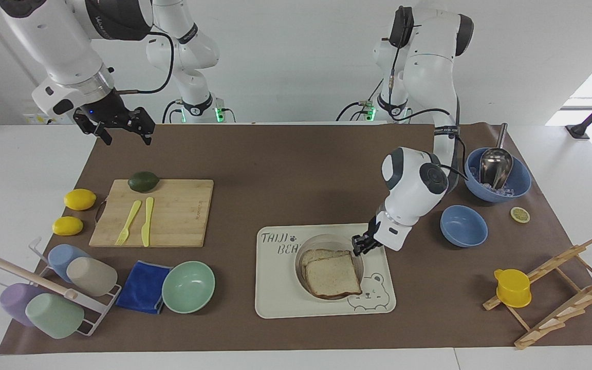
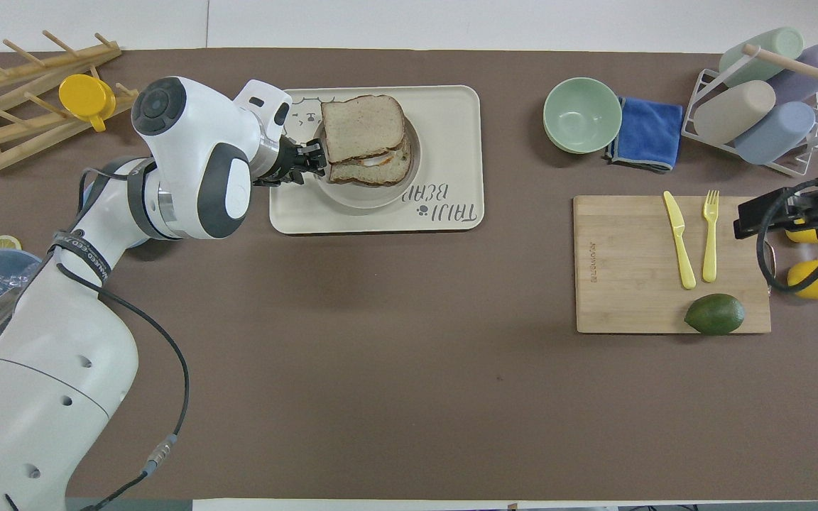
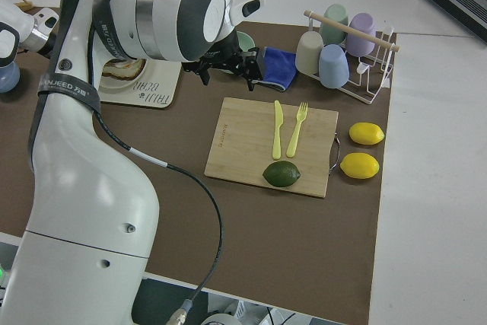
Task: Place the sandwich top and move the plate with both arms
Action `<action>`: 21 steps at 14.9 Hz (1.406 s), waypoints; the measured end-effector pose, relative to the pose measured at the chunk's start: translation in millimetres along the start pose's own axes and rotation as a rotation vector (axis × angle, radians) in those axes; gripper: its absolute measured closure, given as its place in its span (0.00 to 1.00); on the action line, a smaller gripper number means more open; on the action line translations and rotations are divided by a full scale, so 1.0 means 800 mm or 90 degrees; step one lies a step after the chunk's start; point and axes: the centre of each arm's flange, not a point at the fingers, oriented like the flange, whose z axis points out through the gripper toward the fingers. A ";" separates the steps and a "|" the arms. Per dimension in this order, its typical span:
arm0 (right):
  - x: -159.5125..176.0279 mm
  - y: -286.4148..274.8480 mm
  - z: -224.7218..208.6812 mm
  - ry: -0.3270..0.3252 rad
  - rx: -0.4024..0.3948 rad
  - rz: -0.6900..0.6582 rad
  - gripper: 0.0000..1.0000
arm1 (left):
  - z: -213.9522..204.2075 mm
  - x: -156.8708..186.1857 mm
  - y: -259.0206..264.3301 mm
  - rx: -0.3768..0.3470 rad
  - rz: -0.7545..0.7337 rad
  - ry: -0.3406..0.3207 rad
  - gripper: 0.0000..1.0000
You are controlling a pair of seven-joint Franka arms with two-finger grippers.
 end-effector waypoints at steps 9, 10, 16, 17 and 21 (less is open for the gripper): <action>0.002 -0.002 -0.002 0.010 0.000 -0.002 0.00 | -0.174 0.032 -0.072 0.076 0.076 0.025 0.00; 0.002 -0.003 -0.002 0.010 0.000 -0.002 0.00 | -0.201 0.028 -0.081 0.083 0.085 0.017 0.00; 0.002 -0.003 -0.002 0.011 0.000 -0.003 0.00 | -0.311 -0.025 -0.086 0.132 0.116 -0.013 0.00; 0.002 -0.003 -0.002 0.011 0.000 -0.003 0.00 | -0.326 -0.039 -0.085 0.134 0.119 -0.017 0.00; 0.002 -0.006 -0.002 0.011 0.000 -0.006 0.00 | -0.374 -0.101 -0.097 0.136 0.121 -0.027 0.00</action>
